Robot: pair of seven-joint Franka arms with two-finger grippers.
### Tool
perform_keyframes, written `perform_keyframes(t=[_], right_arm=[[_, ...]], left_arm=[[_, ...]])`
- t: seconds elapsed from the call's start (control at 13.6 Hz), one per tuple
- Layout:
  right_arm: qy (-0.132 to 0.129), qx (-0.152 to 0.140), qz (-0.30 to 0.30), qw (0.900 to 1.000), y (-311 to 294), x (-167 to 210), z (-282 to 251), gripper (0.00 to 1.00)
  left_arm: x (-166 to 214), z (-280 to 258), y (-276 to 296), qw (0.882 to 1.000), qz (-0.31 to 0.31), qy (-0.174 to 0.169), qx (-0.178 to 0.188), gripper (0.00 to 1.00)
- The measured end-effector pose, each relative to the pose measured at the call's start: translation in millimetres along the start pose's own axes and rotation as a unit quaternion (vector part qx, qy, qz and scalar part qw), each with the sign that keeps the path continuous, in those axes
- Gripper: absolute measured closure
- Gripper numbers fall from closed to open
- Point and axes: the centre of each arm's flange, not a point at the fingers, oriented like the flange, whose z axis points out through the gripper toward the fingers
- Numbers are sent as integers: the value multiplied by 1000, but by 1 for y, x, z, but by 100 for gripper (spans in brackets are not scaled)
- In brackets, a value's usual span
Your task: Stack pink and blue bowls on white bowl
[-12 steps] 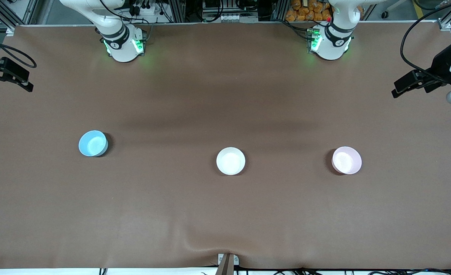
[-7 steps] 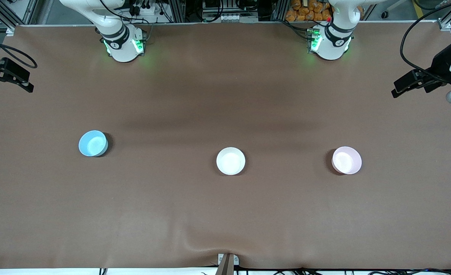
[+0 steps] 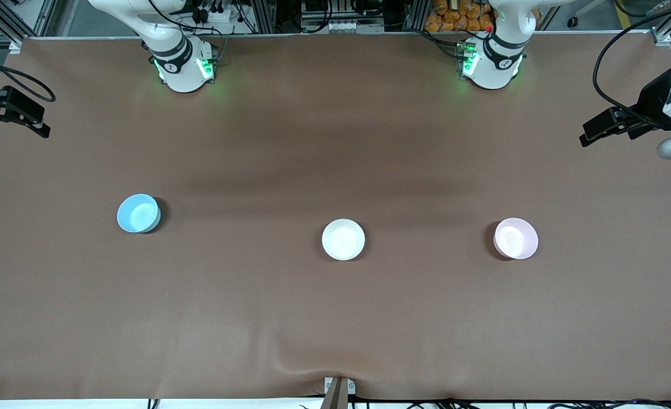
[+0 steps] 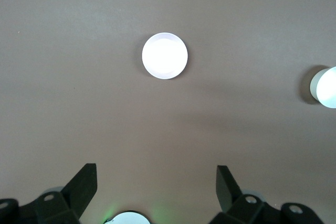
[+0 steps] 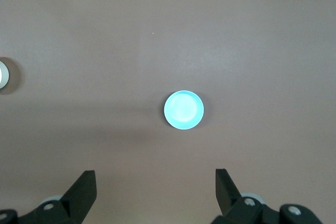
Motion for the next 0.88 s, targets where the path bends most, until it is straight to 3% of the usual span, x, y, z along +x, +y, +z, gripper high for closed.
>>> perform_keyframes(t=[0.88], right_arm=[[-2, 0, 4, 1000, 3, 1, 3, 0]], left_arm=[[2, 4, 0, 1000, 8, -5, 0, 0]])
